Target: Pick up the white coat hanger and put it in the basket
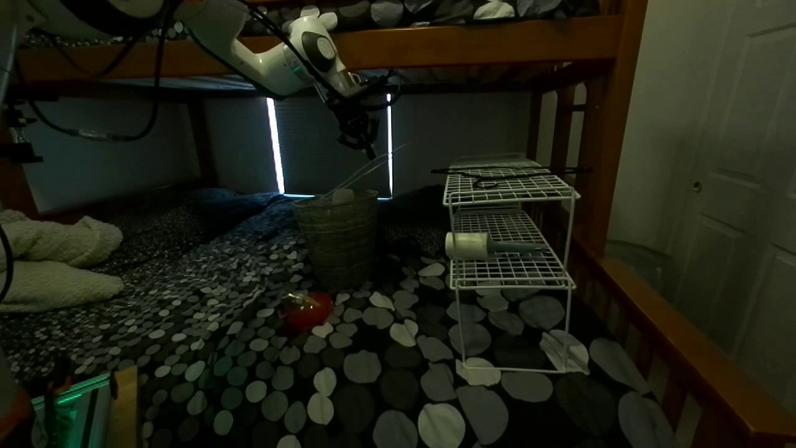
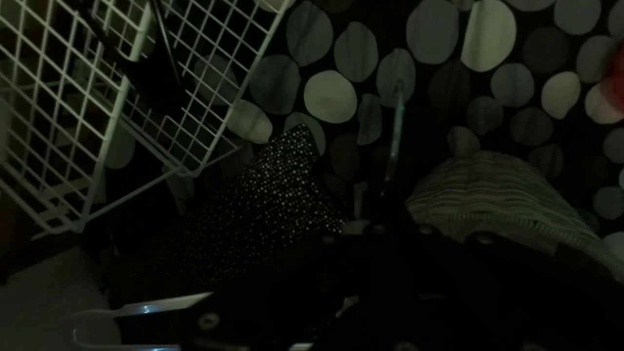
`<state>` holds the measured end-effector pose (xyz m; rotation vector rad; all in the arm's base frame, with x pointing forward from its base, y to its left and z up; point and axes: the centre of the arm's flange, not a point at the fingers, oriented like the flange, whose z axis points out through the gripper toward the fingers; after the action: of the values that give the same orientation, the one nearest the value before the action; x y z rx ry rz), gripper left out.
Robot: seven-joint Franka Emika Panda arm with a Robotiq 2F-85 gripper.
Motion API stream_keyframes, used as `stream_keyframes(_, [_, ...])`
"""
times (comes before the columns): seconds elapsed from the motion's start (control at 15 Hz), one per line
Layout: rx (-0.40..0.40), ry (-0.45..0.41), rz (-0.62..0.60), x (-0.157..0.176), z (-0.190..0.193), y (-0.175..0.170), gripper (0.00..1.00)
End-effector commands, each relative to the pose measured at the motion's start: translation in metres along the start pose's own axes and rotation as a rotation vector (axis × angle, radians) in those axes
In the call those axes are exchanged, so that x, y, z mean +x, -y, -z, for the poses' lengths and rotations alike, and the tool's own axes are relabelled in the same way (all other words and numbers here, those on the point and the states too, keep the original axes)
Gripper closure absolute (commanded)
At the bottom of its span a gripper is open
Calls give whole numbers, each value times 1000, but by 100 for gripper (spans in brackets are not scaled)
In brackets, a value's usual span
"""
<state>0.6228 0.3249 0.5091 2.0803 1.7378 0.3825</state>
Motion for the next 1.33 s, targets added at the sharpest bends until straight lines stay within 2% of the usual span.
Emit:
stream_keyframes(0.0, [-72, 113, 148, 31, -8, -18, 99])
stream_keyframes(0.07, [-56, 109, 194, 36, -11, -17, 99])
stream_keyframes(0.13, [-31, 61, 222, 35, -8, -20, 99])
stream_keyframes(0.2, [-44, 70, 153, 24, -8, -3, 97])
stream_keyframes(0.33, [-46, 57, 192, 30, -9, -6, 99])
stream_keyframes(0.53, [-67, 66, 248, 57, -14, 4, 99])
stream_keyframes(0.67, [-42, 49, 294, 74, -14, 16, 99])
stream_keyframes(0.73, [-37, 38, 314, 80, -14, 22, 72])
stream_keyframes(0.8, [-35, 38, 320, 83, -10, 26, 71])
stream_keyframes(1.07, [-22, 59, 287, 69, -6, 33, 42])
stream_keyframes(1.27, [-8, 128, 148, 29, 7, 29, 20])
